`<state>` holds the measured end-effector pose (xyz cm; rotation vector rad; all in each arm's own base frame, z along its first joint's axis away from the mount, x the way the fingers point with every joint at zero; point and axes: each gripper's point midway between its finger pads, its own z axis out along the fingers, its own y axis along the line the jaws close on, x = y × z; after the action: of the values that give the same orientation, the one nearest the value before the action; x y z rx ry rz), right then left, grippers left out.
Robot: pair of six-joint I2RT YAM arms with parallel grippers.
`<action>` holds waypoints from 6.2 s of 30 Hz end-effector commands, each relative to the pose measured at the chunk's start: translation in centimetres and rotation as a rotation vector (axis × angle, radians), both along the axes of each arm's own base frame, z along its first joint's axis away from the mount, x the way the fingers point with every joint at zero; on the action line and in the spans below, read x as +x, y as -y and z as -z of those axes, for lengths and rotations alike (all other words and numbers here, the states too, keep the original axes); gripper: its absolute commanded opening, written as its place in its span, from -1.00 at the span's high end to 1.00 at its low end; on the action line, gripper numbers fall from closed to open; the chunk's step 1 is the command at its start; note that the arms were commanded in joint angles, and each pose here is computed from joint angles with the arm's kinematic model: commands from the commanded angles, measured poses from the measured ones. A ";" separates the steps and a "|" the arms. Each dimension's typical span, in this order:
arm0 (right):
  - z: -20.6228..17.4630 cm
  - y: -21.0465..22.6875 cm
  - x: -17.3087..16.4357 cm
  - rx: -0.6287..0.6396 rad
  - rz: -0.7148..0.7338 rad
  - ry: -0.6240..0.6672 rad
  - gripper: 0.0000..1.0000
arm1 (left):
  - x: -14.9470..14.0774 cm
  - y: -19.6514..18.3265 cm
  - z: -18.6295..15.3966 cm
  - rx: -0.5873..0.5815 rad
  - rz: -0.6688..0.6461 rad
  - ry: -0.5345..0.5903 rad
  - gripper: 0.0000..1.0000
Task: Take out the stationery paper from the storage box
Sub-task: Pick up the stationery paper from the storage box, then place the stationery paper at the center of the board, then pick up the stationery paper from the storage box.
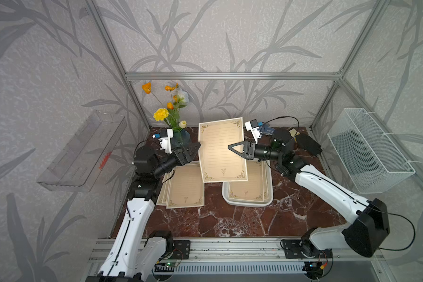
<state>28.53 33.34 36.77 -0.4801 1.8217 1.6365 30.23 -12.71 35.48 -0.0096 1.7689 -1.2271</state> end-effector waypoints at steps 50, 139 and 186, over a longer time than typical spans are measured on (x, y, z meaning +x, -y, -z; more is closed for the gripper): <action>26.2 -19.6 3.2 -0.272 0.112 -0.482 1.00 | 0.4 -16.2 19.4 0.548 -0.594 -0.681 0.23; 23.5 16.1 1.0 -1.271 0.620 -0.391 -0.30 | 5.2 10.2 21.8 0.571 0.068 -0.531 -0.26; 34.5 13.1 2.9 -1.143 0.559 -0.650 -0.22 | 4.7 11.5 25.9 0.604 0.131 -0.685 -0.19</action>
<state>31.37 20.43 2.12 0.1538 2.9443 0.2085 34.91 -23.92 9.40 0.0392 2.7112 -0.7612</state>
